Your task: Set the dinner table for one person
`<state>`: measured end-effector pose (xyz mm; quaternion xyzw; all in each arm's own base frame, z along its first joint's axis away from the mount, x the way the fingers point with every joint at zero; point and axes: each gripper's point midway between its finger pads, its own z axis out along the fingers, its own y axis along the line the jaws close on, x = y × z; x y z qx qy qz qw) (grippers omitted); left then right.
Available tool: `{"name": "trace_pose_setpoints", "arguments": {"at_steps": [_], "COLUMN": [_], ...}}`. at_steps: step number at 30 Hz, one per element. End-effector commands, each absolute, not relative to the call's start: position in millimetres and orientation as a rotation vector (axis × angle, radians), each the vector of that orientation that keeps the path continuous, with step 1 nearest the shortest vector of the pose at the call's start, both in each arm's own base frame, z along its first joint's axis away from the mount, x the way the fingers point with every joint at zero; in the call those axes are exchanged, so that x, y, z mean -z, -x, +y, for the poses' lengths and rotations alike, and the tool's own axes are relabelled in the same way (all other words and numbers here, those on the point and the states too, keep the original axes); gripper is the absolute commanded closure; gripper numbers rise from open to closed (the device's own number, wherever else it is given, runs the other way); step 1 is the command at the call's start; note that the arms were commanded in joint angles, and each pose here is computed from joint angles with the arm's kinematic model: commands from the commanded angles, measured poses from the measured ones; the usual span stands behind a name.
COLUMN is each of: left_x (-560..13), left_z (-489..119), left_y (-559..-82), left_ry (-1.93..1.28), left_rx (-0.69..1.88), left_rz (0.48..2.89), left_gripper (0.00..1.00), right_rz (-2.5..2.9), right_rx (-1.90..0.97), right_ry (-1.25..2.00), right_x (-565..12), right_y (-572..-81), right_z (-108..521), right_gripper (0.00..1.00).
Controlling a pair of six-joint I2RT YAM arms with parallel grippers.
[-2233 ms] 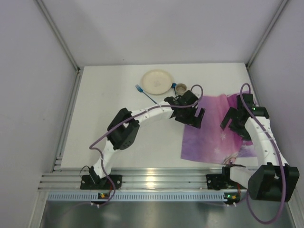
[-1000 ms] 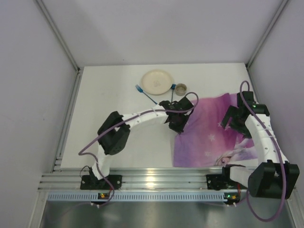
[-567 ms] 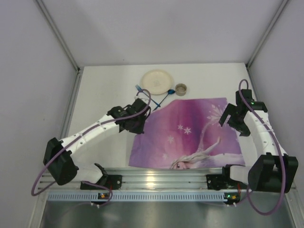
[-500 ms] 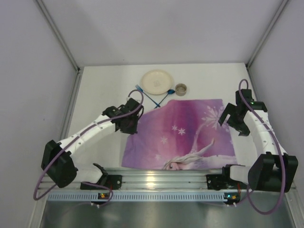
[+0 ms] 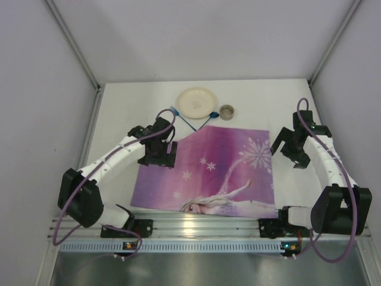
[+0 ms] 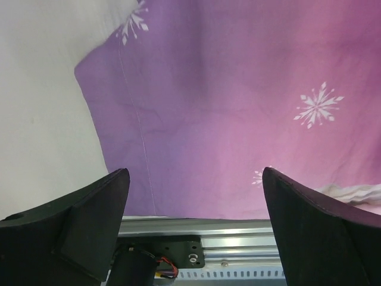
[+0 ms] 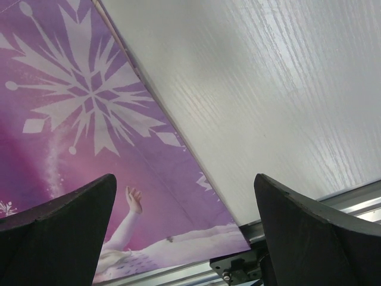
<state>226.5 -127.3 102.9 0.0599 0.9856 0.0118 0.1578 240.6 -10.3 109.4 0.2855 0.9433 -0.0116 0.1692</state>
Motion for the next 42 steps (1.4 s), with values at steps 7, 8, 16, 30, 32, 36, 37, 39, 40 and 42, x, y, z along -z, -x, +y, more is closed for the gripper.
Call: {"name": "trace_pose_setpoints", "arguments": {"at_steps": [7, 8, 16, 30, 32, 36, 37, 39, 40, 42], "left_x": [-132.2, -138.1, -76.3, -11.5, -3.8, 7.0, 9.2, 18.2, 21.0, 27.0], "left_z": [-117.1, -120.2, -123.1, -109.8, -111.6, -118.7, -118.8, -117.9, -117.5, -116.9], "left_y": [-354.3, -370.4, -396.7, -354.4, -354.7, -360.6, -363.2, -363.2, -363.4, -361.0], "left_ry": [0.013, 0.014, -0.025, -0.017, -0.017, -0.009, -0.005, -0.001, 0.003, 0.002], "left_rx": [0.055, 0.069, 0.006, -0.061, -0.049, 0.013, 0.021, 0.040, 0.049, 0.088], "left_rz": [2.633, 2.612, 2.787, 2.945, 2.959, 2.974, 2.976, 2.999, 3.004, 3.028], "left_gripper": [0.01, 0.02, 0.21, 0.32, 0.32, 0.39, 0.48, 0.60, 0.72, 0.84], "right_rz": [2.653, 2.653, 2.661, 2.712, 2.714, 2.720, 2.717, 2.712, 2.713, 2.709], "right_rx": [-0.029, -0.028, 0.035, 0.026, 0.017, 0.007, 0.008, 0.023, 0.026, 0.032], "right_ry": [-0.742, -0.740, -0.686, -0.691, -0.693, -0.696, -0.698, -0.697, -0.694, -0.694], "right_x": [-119.7, -119.2, -122.4, -106.0, -105.0, -103.6, -103.9, -104.6, -104.8, -105.5], "right_y": [-258.1, -257.7, -258.1, -272.9, -276.0, -276.5, -276.1, -275.6, -274.8, -274.3], "right_z": [-2.5, -2.5, -11.2, -9.5, -8.5, -7.1, -7.3, -9.2, -9.5, -10.8], "right_gripper": [0.00, 0.00, 0.00, 0.00, 0.00, 0.00, 0.00, 0.00, 0.00, 0.00]}}
